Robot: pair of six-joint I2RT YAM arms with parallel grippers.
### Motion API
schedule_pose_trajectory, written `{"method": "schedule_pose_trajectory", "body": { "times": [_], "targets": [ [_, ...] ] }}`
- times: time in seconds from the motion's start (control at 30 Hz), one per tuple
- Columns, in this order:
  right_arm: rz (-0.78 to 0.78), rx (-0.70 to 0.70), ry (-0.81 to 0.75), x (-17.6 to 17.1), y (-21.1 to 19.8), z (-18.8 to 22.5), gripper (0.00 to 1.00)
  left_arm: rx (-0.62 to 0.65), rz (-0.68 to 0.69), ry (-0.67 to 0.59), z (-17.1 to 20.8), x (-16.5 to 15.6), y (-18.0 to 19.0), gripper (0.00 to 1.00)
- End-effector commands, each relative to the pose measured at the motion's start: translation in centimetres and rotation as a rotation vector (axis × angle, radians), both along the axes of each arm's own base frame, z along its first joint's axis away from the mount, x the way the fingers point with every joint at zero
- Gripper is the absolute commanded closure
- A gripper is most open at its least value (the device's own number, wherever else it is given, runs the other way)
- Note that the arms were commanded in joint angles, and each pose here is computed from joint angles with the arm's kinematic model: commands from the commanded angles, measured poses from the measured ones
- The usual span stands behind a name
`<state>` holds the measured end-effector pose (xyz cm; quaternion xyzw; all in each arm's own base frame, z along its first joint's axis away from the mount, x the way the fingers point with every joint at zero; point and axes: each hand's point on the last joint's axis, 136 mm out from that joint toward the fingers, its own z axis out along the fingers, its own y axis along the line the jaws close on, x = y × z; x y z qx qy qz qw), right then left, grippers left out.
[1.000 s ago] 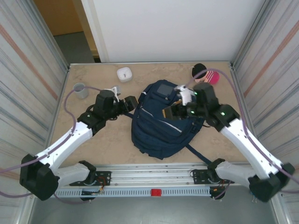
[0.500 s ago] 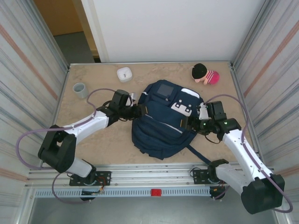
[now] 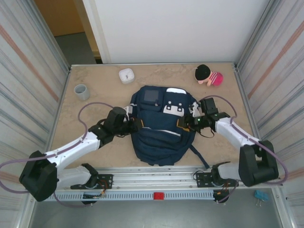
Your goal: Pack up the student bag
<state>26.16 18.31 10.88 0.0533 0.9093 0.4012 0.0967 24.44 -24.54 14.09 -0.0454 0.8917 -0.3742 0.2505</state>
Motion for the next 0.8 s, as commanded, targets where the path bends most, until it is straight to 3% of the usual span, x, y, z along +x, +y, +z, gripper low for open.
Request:
{"method": "schedule_pose_trajectory", "body": {
  "times": [0.0,0.07,0.17,0.23,0.33,0.5,0.63,0.77],
  "targets": [
    [0.140,0.218,-0.230,4.0,4.2,7.5,0.63,-0.039,-0.077,0.024,0.6,-3.1,-1.6,0.97],
    [0.147,0.224,-0.225,4.5,4.2,8.2,0.58,-0.034,-0.042,0.008,0.8,-3.4,-1.4,0.97],
    [0.161,0.190,-0.168,4.3,3.0,8.7,0.40,-0.001,-0.027,-0.054,1.5,-3.8,-1.6,0.93],
    [0.156,0.168,-0.117,3.7,2.0,9.0,0.36,0.031,-0.038,-0.087,1.9,-3.9,-1.7,0.84],
    [0.147,0.178,-0.099,2.3,1.3,10.2,0.33,0.117,-0.056,-0.111,2.1,-3.8,-1.0,0.61],
    [0.190,0.073,-0.258,0.0,0.2,12.1,0.34,0.339,-0.154,-0.297,4.8,-3.1,1.3,0.36],
    [0.272,-0.021,-0.528,-1.4,0.6,13.9,0.35,0.481,-0.403,-0.546,7.6,-3.6,1.5,0.29],
    [0.537,-0.133,-0.956,-5.9,3.3,15.5,0.34,0.647,-0.860,-0.790,7.9,-6.3,1.3,0.29]
  ]
}}
